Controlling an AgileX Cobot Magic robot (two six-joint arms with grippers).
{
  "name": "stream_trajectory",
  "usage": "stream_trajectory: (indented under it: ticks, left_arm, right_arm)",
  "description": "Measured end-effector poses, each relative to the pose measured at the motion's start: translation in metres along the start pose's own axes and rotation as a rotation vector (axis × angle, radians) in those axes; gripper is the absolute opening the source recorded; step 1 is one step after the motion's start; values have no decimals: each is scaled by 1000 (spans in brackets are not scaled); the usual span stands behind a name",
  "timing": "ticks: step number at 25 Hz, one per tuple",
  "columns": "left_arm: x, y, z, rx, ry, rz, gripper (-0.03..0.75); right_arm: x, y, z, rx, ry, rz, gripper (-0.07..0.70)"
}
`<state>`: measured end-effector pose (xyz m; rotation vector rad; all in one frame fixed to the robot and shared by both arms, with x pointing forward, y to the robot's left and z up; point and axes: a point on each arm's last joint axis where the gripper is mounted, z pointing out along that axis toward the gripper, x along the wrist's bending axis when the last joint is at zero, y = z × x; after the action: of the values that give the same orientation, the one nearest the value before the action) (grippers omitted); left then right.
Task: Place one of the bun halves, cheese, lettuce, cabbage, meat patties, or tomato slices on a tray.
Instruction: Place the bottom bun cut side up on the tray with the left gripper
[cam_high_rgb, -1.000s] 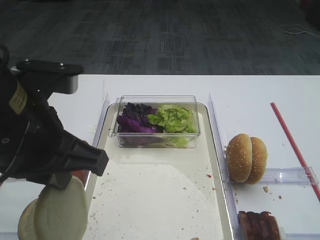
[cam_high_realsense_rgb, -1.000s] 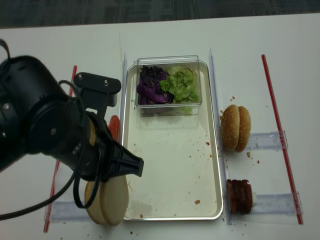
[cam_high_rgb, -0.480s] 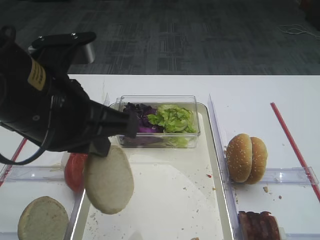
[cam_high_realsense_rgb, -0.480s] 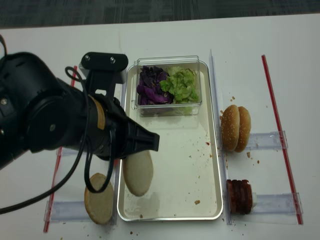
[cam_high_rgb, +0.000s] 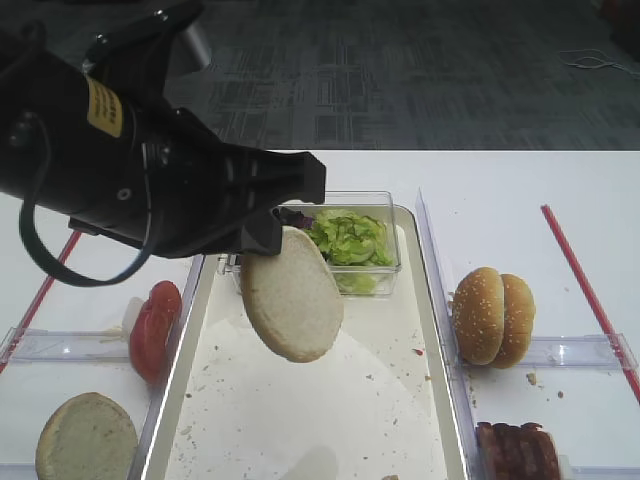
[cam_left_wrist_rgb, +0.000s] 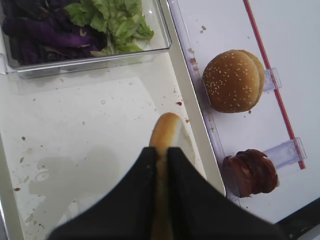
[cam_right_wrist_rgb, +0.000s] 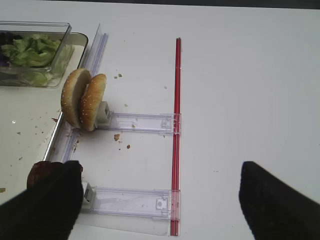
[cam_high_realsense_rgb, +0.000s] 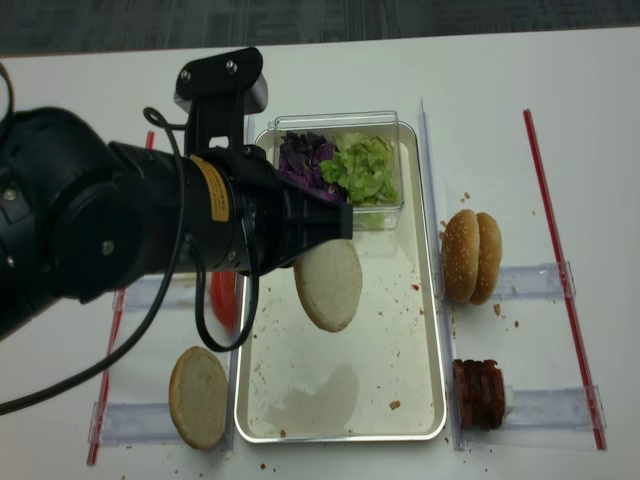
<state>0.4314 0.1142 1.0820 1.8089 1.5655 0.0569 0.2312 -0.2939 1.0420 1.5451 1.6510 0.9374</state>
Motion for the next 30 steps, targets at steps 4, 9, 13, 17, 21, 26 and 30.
stream_trajectory:
  ticks: [4,9,13,17,21,26,30]
  left_arm:
    - [2,-3,22,54,29,-15,64]
    - [4,-7,53,106,49,-10,64]
    - [8,-12,79,146,77,-12,64]
    - [13,-15,98,176,96,-31,64]
    - [20,-12,105,184,83,-35,64]
    - [24,-7,105,192,19,-42,64]
    - [30,-4,105,192,-22,-59,64]
  right_arm:
    - [0,0,0,0,0,0,660]
    - [0,0,0,0,0,0,660]
    - [0,0,0,0,0,3,660]
    - [0,0,0,0,0,3,660]
    - [0,0,0,0,0,3,660]
    - [0,0,0,0,0,3,660]
    - [0,0,0,0,0,3,660]
